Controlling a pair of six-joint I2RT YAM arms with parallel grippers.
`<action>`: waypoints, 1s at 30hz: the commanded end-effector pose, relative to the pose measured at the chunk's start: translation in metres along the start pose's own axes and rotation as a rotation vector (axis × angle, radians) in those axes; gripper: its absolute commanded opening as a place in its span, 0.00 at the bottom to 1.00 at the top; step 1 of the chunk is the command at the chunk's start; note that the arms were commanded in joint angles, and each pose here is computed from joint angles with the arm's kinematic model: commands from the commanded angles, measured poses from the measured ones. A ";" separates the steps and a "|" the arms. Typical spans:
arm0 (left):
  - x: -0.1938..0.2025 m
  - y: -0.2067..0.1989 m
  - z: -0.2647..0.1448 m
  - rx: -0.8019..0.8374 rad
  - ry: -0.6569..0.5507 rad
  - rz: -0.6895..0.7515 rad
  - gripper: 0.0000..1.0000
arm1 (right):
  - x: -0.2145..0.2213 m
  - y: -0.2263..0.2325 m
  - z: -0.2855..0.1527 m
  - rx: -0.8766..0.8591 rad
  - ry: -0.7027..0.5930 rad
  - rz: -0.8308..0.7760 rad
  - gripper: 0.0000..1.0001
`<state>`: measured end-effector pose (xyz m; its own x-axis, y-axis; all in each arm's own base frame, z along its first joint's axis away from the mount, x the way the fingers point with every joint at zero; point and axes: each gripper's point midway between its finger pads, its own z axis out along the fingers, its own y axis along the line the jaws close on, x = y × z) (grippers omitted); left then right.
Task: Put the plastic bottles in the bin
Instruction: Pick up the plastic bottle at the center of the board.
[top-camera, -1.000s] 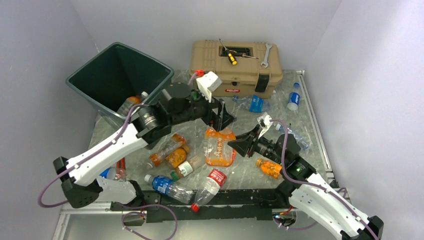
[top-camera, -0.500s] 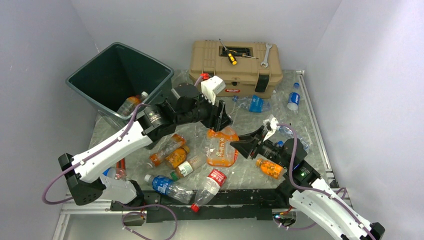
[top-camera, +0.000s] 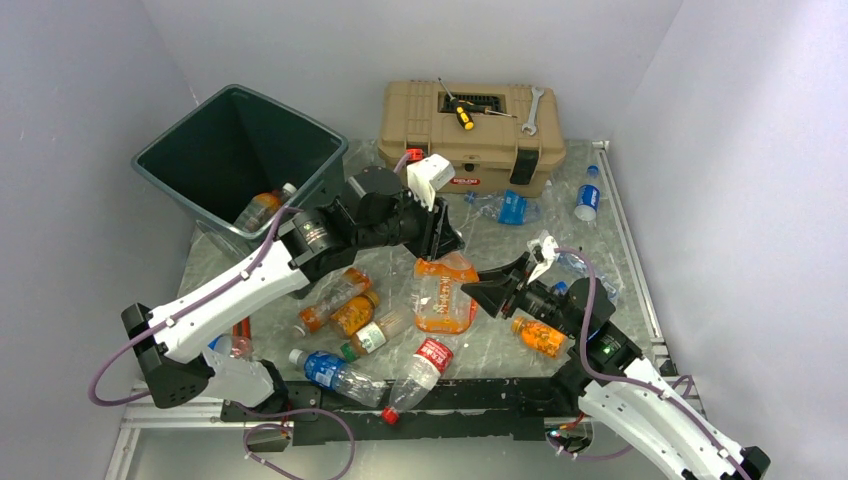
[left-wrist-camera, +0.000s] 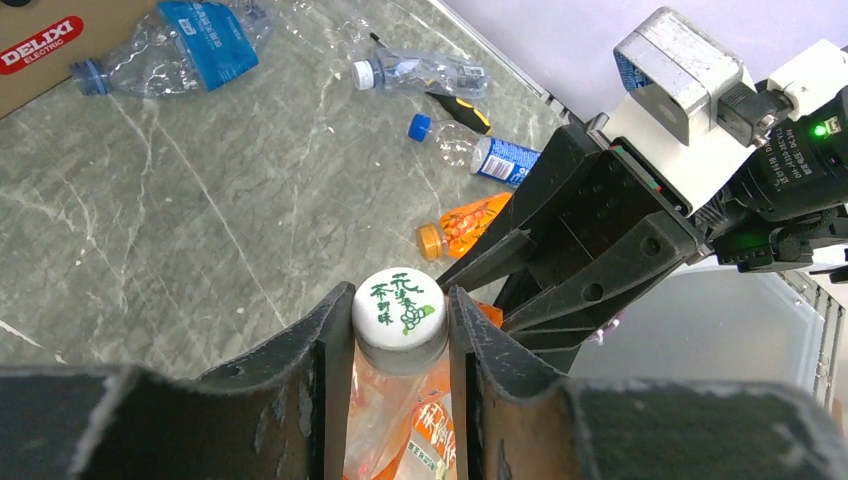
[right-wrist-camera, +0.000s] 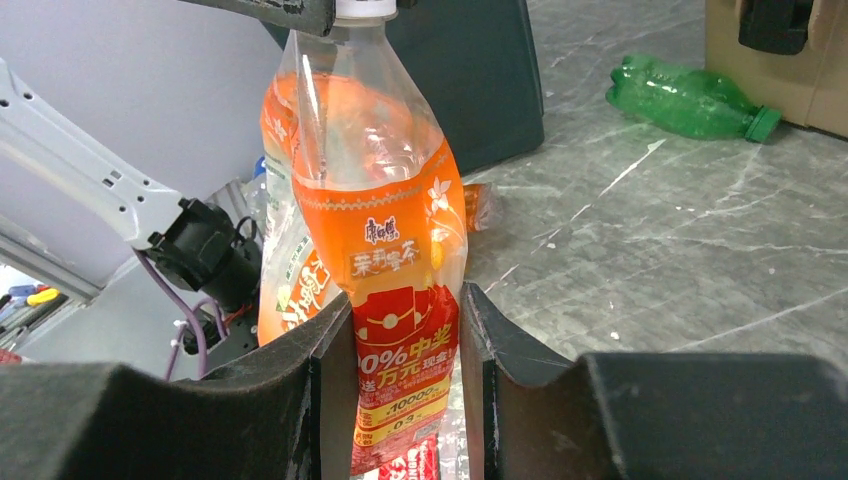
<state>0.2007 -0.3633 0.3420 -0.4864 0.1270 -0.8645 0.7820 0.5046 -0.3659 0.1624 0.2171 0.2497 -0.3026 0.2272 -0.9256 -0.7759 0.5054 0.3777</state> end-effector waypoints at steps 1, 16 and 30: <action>-0.010 -0.015 -0.003 0.064 -0.026 0.006 0.38 | -0.014 0.006 -0.001 -0.014 -0.037 -0.020 0.00; -0.005 -0.021 0.000 0.108 -0.005 -0.002 0.00 | -0.016 0.005 -0.004 -0.001 -0.052 -0.019 0.00; -0.018 -0.025 -0.015 0.117 -0.097 0.015 0.00 | -0.028 0.020 -0.001 -0.046 -0.057 0.066 0.97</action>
<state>0.1937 -0.3668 0.3349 -0.4970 0.1360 -0.8570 0.7940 0.4697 -0.3859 0.1610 0.2162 0.2460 -0.3520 0.2452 -0.9033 -0.7468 0.5082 0.4289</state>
